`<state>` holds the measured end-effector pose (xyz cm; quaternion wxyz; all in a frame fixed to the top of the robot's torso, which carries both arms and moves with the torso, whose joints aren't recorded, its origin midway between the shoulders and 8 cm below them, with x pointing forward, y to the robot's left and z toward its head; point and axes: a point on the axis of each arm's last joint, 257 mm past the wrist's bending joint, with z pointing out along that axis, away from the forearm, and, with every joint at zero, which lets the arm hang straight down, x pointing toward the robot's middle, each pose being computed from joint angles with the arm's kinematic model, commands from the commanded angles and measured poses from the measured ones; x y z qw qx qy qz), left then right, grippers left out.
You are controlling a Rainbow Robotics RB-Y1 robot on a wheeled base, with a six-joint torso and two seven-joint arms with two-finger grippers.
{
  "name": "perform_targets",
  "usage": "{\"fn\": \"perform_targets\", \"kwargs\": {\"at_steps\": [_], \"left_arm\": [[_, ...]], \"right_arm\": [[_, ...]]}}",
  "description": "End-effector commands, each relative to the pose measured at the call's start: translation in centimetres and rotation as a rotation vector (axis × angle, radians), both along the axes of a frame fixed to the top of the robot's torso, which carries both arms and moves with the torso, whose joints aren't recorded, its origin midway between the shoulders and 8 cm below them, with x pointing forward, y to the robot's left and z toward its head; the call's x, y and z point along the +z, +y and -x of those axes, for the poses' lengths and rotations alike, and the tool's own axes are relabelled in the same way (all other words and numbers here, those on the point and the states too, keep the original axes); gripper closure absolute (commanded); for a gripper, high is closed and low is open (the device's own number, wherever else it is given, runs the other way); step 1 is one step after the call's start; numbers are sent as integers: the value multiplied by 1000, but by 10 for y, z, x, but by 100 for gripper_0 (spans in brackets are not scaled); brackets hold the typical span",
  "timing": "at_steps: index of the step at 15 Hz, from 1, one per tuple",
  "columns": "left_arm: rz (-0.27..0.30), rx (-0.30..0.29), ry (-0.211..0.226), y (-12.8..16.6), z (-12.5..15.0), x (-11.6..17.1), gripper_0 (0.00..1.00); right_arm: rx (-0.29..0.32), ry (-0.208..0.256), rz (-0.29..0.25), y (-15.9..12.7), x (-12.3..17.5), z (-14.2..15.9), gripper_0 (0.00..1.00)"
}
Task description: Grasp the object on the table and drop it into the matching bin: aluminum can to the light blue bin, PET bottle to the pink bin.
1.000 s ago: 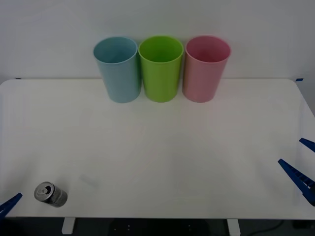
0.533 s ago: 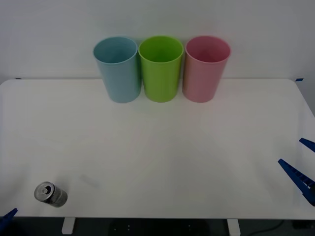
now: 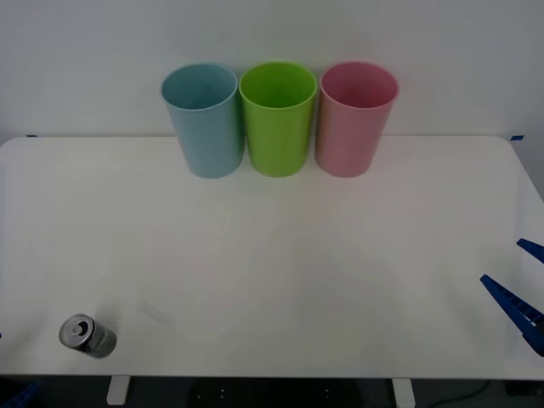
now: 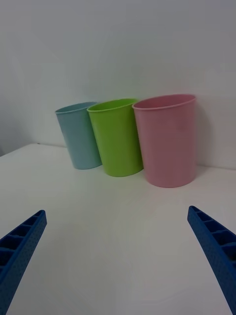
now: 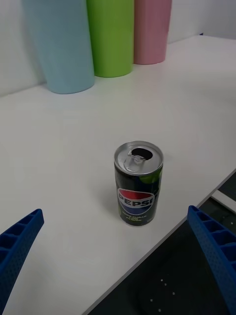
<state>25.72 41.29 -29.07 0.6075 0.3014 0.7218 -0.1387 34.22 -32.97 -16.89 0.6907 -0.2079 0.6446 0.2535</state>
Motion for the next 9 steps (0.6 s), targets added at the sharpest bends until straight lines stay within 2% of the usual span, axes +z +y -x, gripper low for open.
{"fn": "perform_targets", "kwargs": {"at_steps": [1, 6, 9], "left_arm": [[25, -10, 13, -8, -8, -15, 0], [81, -24, 42, -23, -23, -35, 0], [90, -41, 48, -33, -30, -39, 0]], "right_arm": [[0, 0, 0, 0, 0, 0, 0], [0, 0, 0, 0, 0, 0, 0], [0, 0, 0, 0, 0, 0, 0]]}}
